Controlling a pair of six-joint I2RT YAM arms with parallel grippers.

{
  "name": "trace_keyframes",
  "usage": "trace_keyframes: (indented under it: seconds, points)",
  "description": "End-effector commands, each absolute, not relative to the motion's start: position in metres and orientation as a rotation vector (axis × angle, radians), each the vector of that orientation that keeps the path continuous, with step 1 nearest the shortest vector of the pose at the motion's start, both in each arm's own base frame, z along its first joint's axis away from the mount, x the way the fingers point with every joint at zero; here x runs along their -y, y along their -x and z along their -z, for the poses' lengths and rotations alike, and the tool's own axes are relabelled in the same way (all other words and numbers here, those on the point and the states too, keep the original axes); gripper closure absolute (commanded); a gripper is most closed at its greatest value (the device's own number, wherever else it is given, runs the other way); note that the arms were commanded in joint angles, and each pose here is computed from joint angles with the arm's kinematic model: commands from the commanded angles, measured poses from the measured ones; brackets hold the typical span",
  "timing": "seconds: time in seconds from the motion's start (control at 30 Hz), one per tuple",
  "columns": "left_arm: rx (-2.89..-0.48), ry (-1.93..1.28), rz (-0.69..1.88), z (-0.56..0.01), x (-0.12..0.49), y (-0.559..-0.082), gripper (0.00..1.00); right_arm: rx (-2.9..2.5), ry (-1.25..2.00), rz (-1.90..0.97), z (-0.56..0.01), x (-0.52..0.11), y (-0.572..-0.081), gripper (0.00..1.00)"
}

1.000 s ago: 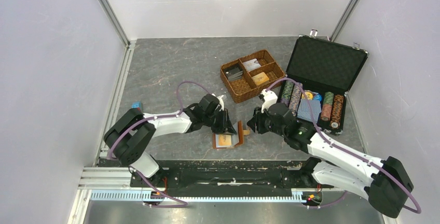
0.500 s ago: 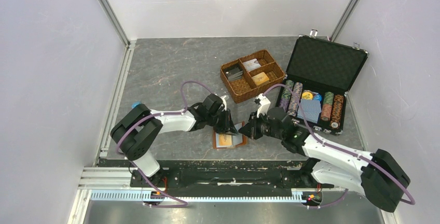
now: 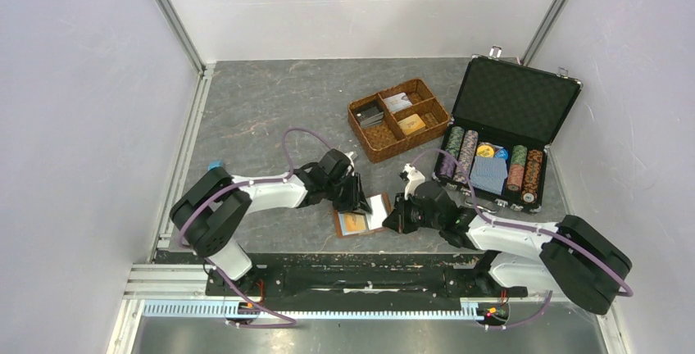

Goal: Take the credit cards out of the card holder
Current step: Open the card holder at the center of the board.

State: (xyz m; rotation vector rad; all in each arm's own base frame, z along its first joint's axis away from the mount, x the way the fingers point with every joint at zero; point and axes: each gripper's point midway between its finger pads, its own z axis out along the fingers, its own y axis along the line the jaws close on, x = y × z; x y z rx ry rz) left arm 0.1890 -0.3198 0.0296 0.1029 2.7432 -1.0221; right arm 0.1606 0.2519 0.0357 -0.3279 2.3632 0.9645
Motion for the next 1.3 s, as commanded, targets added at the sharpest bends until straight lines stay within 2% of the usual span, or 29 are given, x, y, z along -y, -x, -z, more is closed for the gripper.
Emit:
trace_keyframes:
  seconds: [0.0, 0.27, 0.63, 0.97, 1.1, 1.27]
  points:
    - [-2.686, -0.092, 0.96, -0.054, 0.31, -0.195, 0.66, -2.387, 0.322, -0.907, -0.018, -0.243, -0.16, 0.94]
    - [-2.685, -0.082, 0.853, -0.054, 0.283, -0.187, 0.63, -2.382, 0.31, -0.889, -0.02, -0.242, -0.163, 0.94]
    - [-2.671, -0.07, 0.7, -0.051, 0.245, -0.177, 0.46, -2.393, 0.311, -0.876, -0.021, -0.245, -0.166, 0.94]
    - [-2.685, -0.001, 0.688, -0.038, 0.236, -0.171, 0.33, -2.415, 0.297, -0.858, -0.012, -0.24, -0.164, 0.95]
    - [-2.68, 0.033, 0.694, -0.032, 0.234, -0.169, 0.3, -2.418, 0.292, -0.865, -0.01, -0.239, -0.161, 0.95]
    - [-2.66, 0.078, 0.84, -0.031, 0.248, -0.165, 0.32, -2.416, 0.284, -0.866, -0.009, -0.237, -0.16, 0.95]
